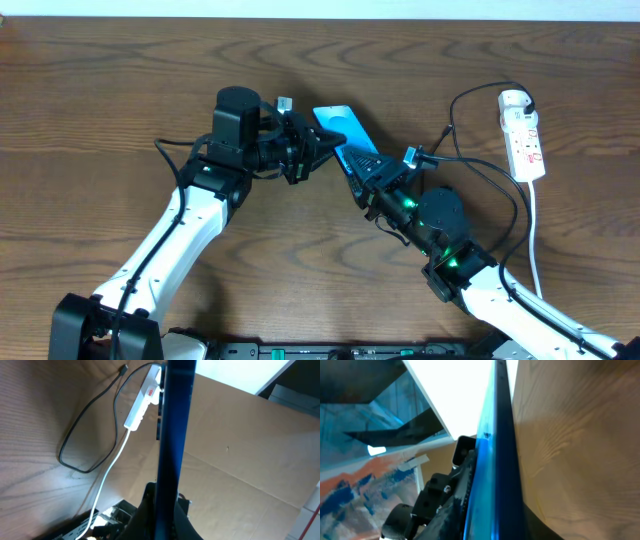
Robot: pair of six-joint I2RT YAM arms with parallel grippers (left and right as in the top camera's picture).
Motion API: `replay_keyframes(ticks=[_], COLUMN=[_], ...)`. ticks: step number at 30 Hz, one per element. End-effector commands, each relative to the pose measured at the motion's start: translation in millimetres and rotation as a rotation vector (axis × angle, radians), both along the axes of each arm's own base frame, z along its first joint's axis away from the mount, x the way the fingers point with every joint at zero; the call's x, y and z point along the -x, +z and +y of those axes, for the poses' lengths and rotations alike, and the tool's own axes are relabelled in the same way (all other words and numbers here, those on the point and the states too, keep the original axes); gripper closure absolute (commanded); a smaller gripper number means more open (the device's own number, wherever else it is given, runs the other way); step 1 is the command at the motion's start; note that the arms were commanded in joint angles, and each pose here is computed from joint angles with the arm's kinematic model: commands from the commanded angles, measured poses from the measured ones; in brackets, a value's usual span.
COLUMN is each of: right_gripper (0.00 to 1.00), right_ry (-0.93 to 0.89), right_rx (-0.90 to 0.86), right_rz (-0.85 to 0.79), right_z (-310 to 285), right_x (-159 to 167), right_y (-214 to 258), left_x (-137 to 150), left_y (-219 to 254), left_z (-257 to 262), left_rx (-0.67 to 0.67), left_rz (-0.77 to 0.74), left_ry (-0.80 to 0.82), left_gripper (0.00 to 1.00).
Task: Plug charger to phone and switch on socket
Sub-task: 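Regrasp the phone with the left gripper from the right gripper, then release the phone with the right gripper and move to the cable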
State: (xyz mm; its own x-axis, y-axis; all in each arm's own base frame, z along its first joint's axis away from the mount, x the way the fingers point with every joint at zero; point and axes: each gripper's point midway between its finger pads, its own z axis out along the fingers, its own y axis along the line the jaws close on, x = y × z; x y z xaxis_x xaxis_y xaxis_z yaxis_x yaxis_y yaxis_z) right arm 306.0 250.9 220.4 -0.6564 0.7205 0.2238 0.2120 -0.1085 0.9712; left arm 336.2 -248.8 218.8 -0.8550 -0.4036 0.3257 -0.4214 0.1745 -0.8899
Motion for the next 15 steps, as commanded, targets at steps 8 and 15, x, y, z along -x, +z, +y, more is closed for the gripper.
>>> replay_keyframes(ticks=[8,15], right_gripper=[0.37,0.19], right_ry=[0.052,0.152], right_rx=[0.318,0.945], right_rz=[-0.136,-0.718], right_z=[1,-6], right_x=[4,-1], right_y=[-29,-31], left_x=[-19,-15], left_y=[6,-84], left_z=[19,110], left_rx=[-0.134,-0.570], left_rz=[-0.349,-0.129], left_ry=[-0.036,0.090], left_gripper=[0.92,0.92])
